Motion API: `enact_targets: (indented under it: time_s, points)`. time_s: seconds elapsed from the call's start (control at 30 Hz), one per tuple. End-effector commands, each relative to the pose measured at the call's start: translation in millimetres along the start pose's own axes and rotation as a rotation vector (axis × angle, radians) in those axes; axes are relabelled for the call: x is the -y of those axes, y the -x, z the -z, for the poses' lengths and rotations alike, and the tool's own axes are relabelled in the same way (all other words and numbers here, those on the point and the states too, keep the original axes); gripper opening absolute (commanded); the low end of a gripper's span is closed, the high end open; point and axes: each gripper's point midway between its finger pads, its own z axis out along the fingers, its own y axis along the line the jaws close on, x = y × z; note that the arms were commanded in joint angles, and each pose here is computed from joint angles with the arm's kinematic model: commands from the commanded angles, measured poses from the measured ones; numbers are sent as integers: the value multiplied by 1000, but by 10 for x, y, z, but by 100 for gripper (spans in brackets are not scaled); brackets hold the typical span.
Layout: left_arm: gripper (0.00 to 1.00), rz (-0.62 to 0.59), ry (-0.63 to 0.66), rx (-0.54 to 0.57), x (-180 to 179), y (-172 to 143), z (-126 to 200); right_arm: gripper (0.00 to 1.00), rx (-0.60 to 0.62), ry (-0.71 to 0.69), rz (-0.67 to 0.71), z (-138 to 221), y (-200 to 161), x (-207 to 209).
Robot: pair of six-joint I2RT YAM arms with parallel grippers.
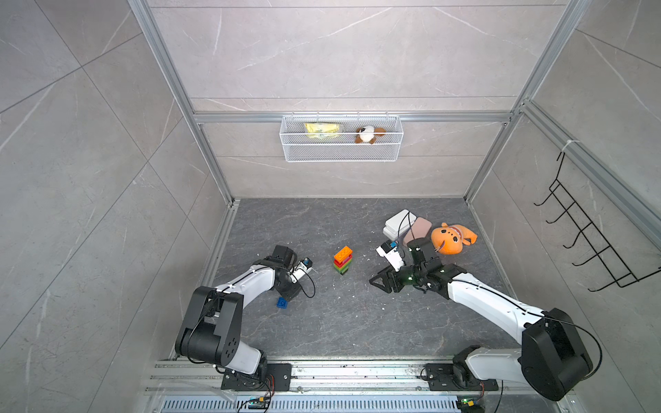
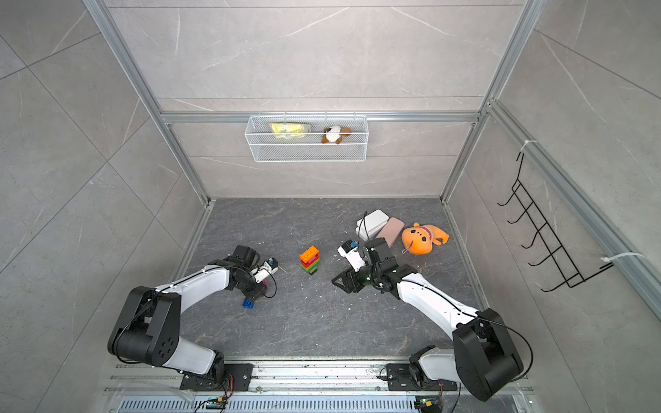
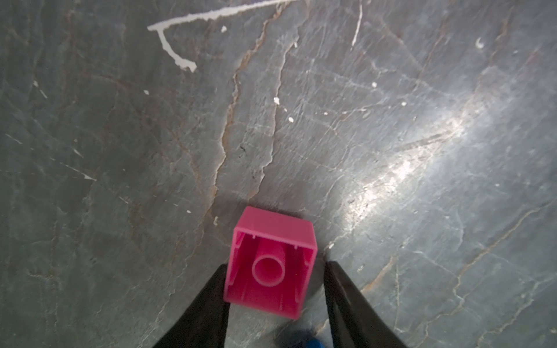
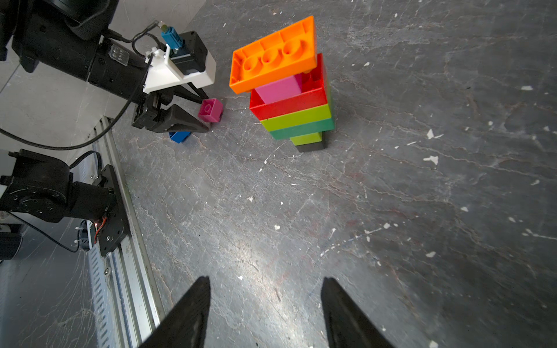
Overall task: Assemble a carrot with lego
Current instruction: Pick up the lego brick from the center of the board.
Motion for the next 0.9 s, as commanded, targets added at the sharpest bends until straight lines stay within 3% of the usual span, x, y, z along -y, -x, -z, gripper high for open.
enact_targets:
  time_s: [0.0,0.23,0.87]
  points:
    - [54,-5,24,40,-111,148,65,62,-17,-2,6,-29,-59,10]
    - [57,-11,13,64,-147,263,73,62,-23,-5,1,-48,-67,26]
    - [25,-11,-51,55,-35,241,117,62,-30,-13,-10,-58,-72,47]
